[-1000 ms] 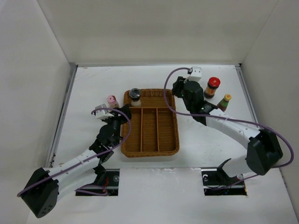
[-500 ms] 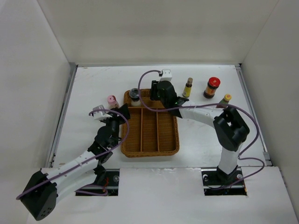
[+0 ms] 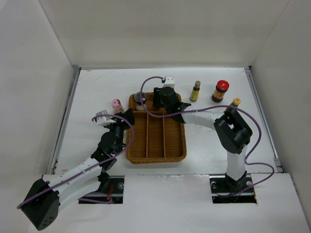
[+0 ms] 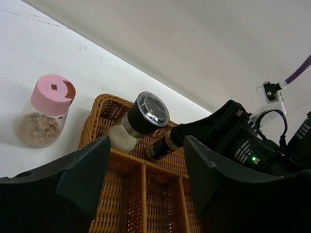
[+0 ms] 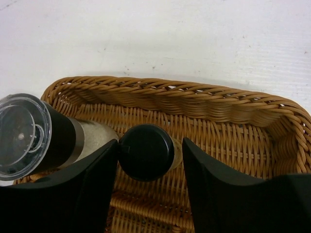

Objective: Organize the condiment bottles

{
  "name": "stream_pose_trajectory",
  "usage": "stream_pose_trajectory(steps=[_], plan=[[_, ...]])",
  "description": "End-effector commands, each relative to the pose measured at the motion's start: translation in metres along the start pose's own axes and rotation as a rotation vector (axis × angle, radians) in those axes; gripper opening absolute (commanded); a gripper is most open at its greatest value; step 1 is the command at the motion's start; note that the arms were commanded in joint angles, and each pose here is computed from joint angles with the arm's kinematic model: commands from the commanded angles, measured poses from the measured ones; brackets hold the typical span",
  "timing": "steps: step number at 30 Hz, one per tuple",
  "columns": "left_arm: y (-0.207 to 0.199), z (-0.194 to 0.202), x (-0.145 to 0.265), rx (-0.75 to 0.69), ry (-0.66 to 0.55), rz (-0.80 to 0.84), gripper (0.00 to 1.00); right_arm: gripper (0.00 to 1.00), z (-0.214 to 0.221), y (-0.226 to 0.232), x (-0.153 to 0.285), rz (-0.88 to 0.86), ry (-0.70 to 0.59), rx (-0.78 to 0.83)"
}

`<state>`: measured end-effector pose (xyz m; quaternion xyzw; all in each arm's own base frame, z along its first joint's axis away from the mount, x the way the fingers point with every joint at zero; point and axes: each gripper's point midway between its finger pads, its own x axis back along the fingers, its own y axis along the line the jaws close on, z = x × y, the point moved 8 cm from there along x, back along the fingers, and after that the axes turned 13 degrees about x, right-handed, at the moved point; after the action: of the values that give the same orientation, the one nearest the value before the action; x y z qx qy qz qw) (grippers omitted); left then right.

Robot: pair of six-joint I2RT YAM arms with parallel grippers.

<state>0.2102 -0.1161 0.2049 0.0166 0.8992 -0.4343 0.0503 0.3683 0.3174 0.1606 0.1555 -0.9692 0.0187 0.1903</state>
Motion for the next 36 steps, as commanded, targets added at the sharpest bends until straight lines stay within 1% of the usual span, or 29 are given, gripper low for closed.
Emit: stream_pose_trajectory(steps=[1, 4, 7, 11, 12, 13, 14, 16, 17, 19, 20, 22, 24, 26, 30, 36], plan=[[-0.004, -0.004, -0.001, 0.037, -0.022, 0.022, 0.61, 0.61, -0.027, 0.009, 0.01, -0.034, -0.084, -0.054], [-0.003, -0.003, -0.001, 0.034, -0.018, 0.021, 0.61, 0.64, -0.041, 0.007, 0.02, -0.041, -0.112, -0.05], [-0.004, -0.004, -0.002, 0.036, -0.021, 0.021, 0.61, 0.66, -0.058, 0.002, 0.038, -0.049, -0.156, -0.063], [-0.003, -0.004, -0.002, 0.038, -0.023, 0.021, 0.61, 0.67, -0.078, -0.014, 0.067, -0.04, -0.218, -0.059], [-0.004, -0.005, -0.002, 0.038, -0.024, 0.022, 0.61, 0.66, -0.081, -0.021, 0.071, -0.027, -0.23, -0.064], [-0.004, -0.004, -0.002, 0.039, -0.024, 0.022, 0.61, 0.61, -0.086, -0.033, 0.075, -0.005, -0.245, -0.073], [-0.004, -0.004, -0.001, 0.039, -0.023, 0.023, 0.61, 0.52, -0.088, -0.045, 0.078, 0.02, -0.252, -0.078], [-0.005, -0.005, -0.001, 0.041, -0.022, 0.027, 0.61, 0.31, -0.091, -0.075, 0.083, 0.097, -0.257, -0.096], [-0.005, -0.005, -0.001, 0.041, -0.022, 0.027, 0.61, 0.24, -0.091, -0.091, 0.085, 0.141, -0.254, -0.112], [-0.005, -0.005, -0.001, 0.041, -0.021, 0.028, 0.61, 0.22, -0.091, -0.12, 0.087, 0.23, -0.236, -0.127], [-0.005, -0.004, -0.001, 0.041, -0.02, 0.029, 0.61, 0.24, -0.09, -0.132, 0.088, 0.272, -0.221, -0.125], [-0.005, -0.004, -0.002, 0.04, -0.019, 0.028, 0.61, 0.32, -0.084, -0.156, 0.083, 0.352, -0.178, -0.124], [-0.006, -0.003, -0.002, 0.038, -0.015, 0.029, 0.61, 0.39, -0.081, -0.174, 0.075, 0.388, -0.151, -0.13], [-0.006, -0.002, -0.002, 0.039, -0.011, 0.031, 0.61, 0.47, -0.079, -0.184, 0.065, 0.39, -0.113, -0.117], [-0.006, -0.002, -0.001, 0.038, -0.009, 0.031, 0.61, 0.55, -0.078, -0.195, 0.049, 0.363, -0.068, -0.103], [-0.005, 0.001, -0.003, 0.038, 0.002, 0.028, 0.61, 0.59, -0.081, -0.199, 0.038, 0.334, -0.052, -0.087]])
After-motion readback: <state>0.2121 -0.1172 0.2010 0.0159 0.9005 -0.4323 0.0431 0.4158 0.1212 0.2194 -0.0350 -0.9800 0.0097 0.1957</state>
